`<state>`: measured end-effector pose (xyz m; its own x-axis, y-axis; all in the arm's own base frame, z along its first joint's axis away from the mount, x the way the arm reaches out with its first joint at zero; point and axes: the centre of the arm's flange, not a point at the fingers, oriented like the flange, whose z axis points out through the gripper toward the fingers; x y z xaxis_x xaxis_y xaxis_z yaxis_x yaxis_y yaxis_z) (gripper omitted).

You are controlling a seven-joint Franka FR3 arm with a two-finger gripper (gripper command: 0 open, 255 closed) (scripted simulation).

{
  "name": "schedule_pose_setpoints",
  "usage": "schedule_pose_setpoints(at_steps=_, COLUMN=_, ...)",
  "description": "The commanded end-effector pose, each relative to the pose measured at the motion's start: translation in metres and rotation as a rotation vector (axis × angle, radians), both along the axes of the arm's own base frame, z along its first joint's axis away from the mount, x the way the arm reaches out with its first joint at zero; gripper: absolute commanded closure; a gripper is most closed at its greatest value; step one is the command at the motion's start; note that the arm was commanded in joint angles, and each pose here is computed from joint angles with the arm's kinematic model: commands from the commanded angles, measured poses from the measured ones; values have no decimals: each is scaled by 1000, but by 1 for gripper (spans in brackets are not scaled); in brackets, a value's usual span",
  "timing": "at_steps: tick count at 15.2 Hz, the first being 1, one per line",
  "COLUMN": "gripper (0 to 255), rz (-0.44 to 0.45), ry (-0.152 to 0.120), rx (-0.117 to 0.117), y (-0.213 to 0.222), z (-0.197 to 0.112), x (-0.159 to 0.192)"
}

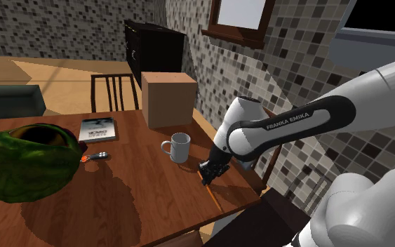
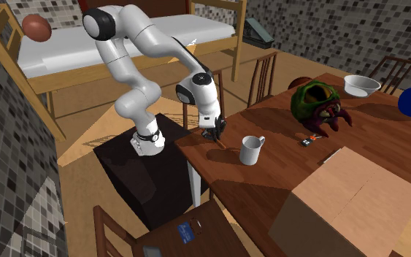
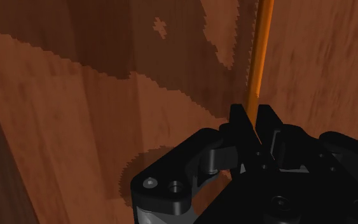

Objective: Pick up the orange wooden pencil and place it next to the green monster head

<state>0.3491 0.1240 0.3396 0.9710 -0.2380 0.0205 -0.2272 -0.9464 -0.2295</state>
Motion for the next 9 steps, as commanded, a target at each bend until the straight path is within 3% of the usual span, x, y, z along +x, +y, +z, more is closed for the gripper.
schedule_pose_setpoints(at_steps=1, gripper=255, rz=1, ry=1, rx=0, y=0, z=5, x=0)
schedule_pose_setpoints(at_steps=9, gripper=255, rz=1, ry=1, rx=0, y=0, z=47, x=0)
